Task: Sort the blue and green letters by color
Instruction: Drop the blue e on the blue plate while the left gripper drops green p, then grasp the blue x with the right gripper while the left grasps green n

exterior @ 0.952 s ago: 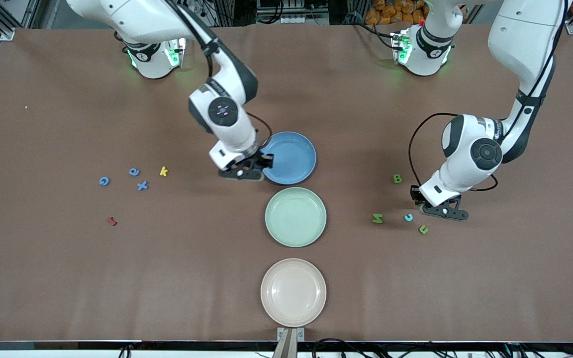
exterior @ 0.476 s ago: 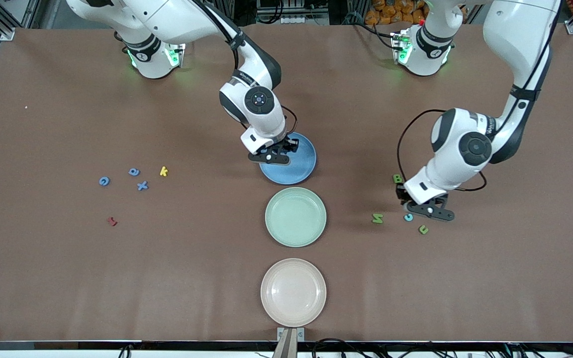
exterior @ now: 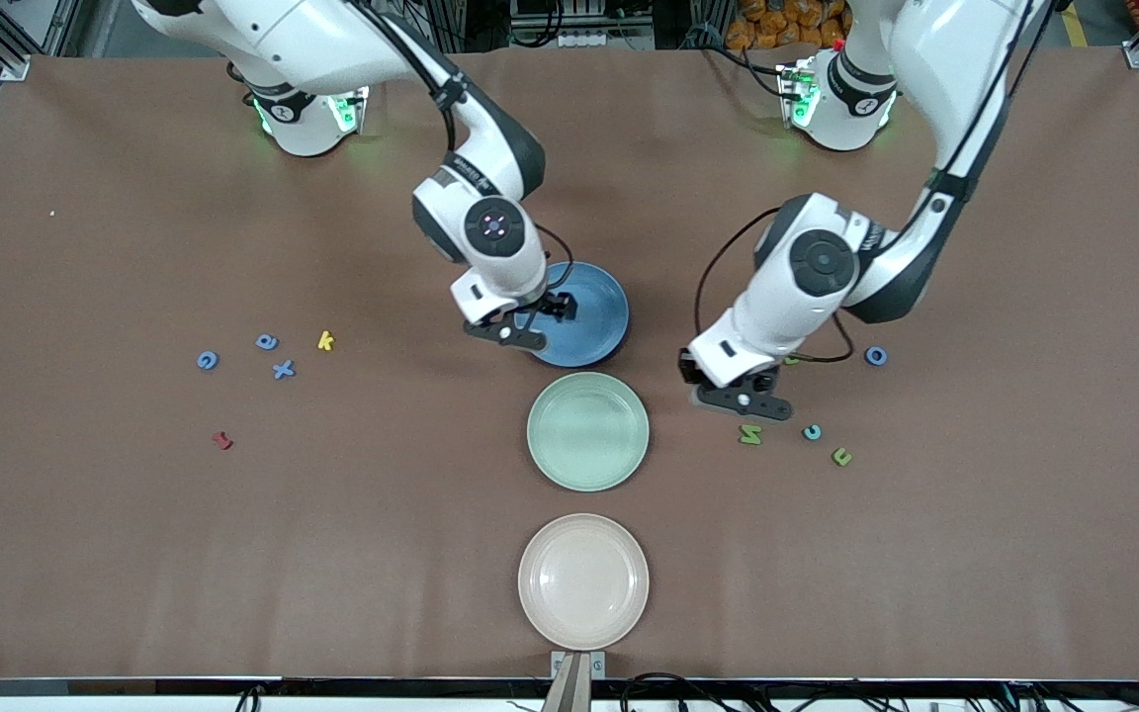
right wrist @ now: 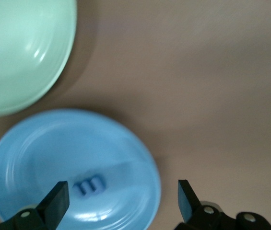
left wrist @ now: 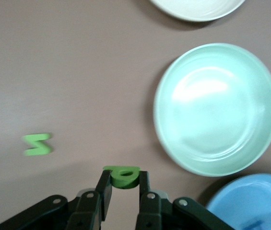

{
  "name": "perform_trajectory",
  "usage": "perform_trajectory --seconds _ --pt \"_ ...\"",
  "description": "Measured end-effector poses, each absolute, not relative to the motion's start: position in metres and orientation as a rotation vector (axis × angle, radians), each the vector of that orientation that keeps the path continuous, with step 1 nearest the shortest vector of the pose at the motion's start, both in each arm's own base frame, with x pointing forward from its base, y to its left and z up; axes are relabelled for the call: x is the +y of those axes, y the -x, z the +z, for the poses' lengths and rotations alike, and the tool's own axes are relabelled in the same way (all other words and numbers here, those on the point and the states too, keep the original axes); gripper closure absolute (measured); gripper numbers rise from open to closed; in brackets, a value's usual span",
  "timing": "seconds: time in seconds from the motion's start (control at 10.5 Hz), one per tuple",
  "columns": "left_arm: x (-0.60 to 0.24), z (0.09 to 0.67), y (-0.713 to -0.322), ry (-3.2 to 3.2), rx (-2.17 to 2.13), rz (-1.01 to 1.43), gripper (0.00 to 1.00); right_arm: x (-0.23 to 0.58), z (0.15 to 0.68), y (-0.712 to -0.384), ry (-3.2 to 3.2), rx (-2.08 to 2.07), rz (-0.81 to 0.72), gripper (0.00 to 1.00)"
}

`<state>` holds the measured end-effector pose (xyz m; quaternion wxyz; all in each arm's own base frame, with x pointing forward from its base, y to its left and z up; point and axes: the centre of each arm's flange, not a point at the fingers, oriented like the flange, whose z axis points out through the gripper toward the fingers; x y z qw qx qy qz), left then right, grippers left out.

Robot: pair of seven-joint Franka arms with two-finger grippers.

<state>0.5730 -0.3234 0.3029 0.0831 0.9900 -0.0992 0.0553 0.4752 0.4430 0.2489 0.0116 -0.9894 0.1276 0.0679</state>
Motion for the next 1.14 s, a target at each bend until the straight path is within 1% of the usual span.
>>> perform_trajectory --seconds 0.29,0.57,0.67,0.76,0.95,1.14 --pt "-0.404 0.280 -0.568 -2.866 -0.187 0.225 0.73 0.356 0.279 -0.539 3.084 0.451 0.215 0.00" --pt "-0.427 0.251 -0.574 -2.802 -0.164 0.290 0.73 0.254 0.292 -0.593 3.060 0.462 0.187 0.00" --pt "-0.428 0.244 -0.577 -2.777 -0.153 0.325 0.70 0.223 0.291 -0.603 3.057 0.467 0.189 0.00" --pt "-0.428 0.241 -0.579 -2.762 -0.145 0.346 0.57 0.196 0.290 -0.609 3.058 0.446 0.193 0.00" --pt "-0.421 0.252 -0.591 -2.748 -0.106 0.386 0.30 0.140 0.289 -0.615 3.085 0.325 0.189 0.00" --pt "-0.404 0.273 -0.602 -2.799 -0.086 0.344 0.03 0.085 0.289 -0.615 3.115 0.119 0.187 0.00"
